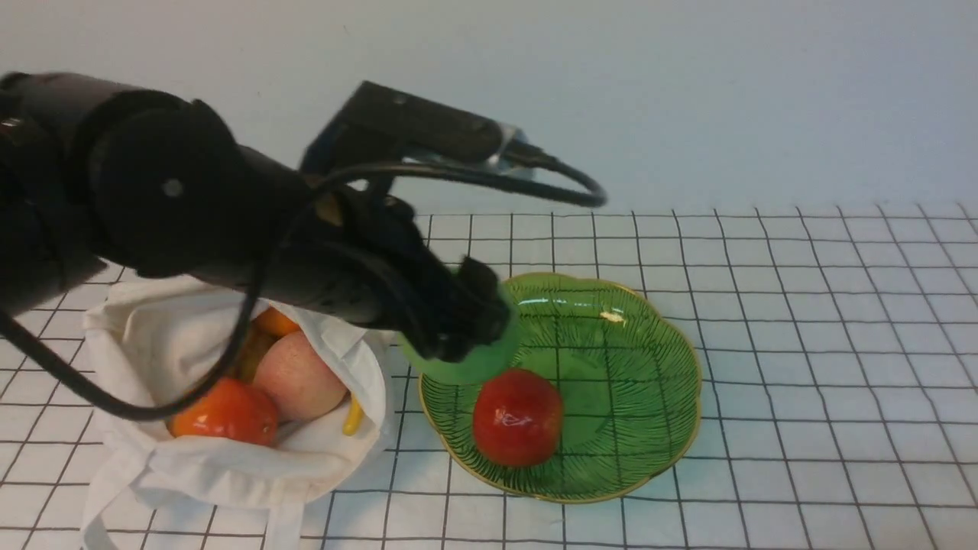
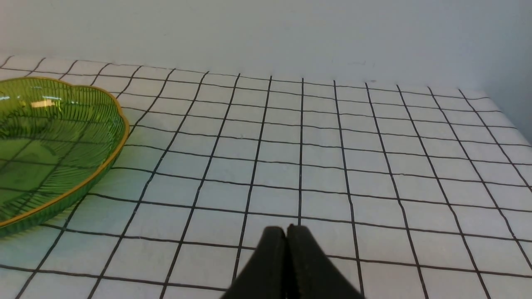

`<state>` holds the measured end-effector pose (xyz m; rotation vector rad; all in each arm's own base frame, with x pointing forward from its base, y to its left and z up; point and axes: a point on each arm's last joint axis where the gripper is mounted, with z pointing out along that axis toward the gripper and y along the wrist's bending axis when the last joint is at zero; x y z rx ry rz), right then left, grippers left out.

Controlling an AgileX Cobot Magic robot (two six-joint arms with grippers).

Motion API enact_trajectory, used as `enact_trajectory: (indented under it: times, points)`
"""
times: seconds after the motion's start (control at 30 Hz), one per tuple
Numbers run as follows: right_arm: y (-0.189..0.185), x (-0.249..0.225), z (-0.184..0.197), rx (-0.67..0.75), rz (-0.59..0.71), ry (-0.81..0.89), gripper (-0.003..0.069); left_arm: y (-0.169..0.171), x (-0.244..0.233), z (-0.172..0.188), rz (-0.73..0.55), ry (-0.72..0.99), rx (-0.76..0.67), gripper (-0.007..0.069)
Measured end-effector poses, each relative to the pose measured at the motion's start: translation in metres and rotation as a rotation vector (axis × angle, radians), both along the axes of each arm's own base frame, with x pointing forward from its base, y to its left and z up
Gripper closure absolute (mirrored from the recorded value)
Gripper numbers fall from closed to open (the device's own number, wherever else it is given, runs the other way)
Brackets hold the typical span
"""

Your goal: Take the fruit out of the bag on the white checkered tablecloth and place them on the plate.

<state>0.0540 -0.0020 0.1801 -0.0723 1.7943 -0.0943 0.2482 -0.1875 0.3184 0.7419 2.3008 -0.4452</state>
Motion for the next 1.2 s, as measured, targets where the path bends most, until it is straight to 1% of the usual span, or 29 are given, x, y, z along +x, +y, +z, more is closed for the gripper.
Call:
enact_trajectory:
  times: [0.03, 0.07, 0.13, 0.17, 0.23, 0.3, 0.43, 0.5, 0.6, 0.8, 0.9, 0.97, 1.0, 1.03, 1.07, 1.1, 1.13, 1.17, 1.2]
  points:
    - [0.0, 0.0, 0.0, 0.0, 0.0, 0.0, 0.0673, -0.01, 0.001, -0.002, -0.024, -0.022, -0.033, 0.0039]
    - [0.0, 0.0, 0.0, 0.0, 0.0, 0.0, 0.0673, -0.031, 0.003, -0.012, -0.073, -0.043, -0.07, 0.0039]
    - [0.0, 0.0, 0.0, 0.0, 0.0, 0.0, 0.0673, -0.05, 0.009, -0.03, -0.102, -0.058, -0.073, 0.0039]
    - [0.0, 0.0, 0.0, 0.0, 0.0, 0.0, 0.0673, -0.051, 0.009, -0.03, -0.107, -0.059, -0.074, 0.0039]
    - [0.0, 0.0, 0.0, 0.0, 0.0, 0.0, 0.0673, -0.071, 0.019, -0.062, -0.106, -0.041, -0.068, 0.0039]
    - [0.0, 0.0, 0.0, 0.0, 0.0, 0.0, 0.0673, -0.078, 0.023, -0.081, -0.09, -0.004, -0.064, 0.0039]
    - [0.0, 0.0, 0.0, 0.0, 0.0, 0.0, 0.0673, -0.086, 0.03, -0.104, -0.076, 0.039, -0.047, 0.0039]
    - [0.0, 0.0, 0.0, 0.0, 0.0, 0.0, 0.0673, -0.087, 0.032, -0.107, -0.078, 0.034, -0.042, 0.0019]
    - [0.0, 0.0, 0.0, 0.0, 0.0, 0.0, 0.0673, -0.089, 0.034, -0.107, -0.084, 0.011, -0.042, -0.0043]
    - [0.0, 0.0, 0.0, 0.0, 0.0, 0.0, 0.0673, -0.089, 0.034, -0.104, -0.084, 0.007, -0.05, -0.0059]
    - [0.0, 0.0, 0.0, 0.0, 0.0, 0.0, 0.0673, -0.084, 0.032, -0.089, -0.084, 0.002, -0.068, -0.0048]
    - [0.0, 0.0, 0.0, 0.0, 0.0, 0.0, 0.0673, -0.07, 0.029, -0.051, -0.057, -0.044, -0.134, 0.0069]
    - [0.0, 0.0, 0.0, 0.0, 0.0, 0.0, 0.0673, -0.068, 0.029, -0.047, -0.055, -0.051, -0.14, 0.0069]
    - [0.0, 0.0, 0.0, 0.0, 0.0, 0.0, 0.0673, -0.052, 0.025, -0.017, -0.025, -0.099, -0.194, 0.0207]
    - [0.0, 0.0, 0.0, 0.0, 0.0, 0.0, 0.0673, -0.042, 0.021, -0.001, -0.008, -0.12, -0.221, 0.0263]
    - [0.0, 0.0, 0.0, 0.0, 0.0, 0.0, 0.0673, -0.029, 0.018, 0.014, 0.012, -0.145, -0.243, 0.0365]
    - [0.0, 0.0, 0.0, 0.0, 0.0, 0.0, 0.0673, -0.022, 0.014, 0.026, 0.017, -0.166, -0.257, 0.0426]
    - [0.0, 0.0, 0.0, 0.0, 0.0, 0.0, 0.0673, 0.004, 0.002, 0.056, 0.04, -0.231, -0.281, 0.0531]
    - [0.0, 0.0, 0.0, 0.0, 0.0, 0.0, 0.0673, 0.019, -0.005, 0.068, 0.059, -0.272, -0.282, 0.0574]
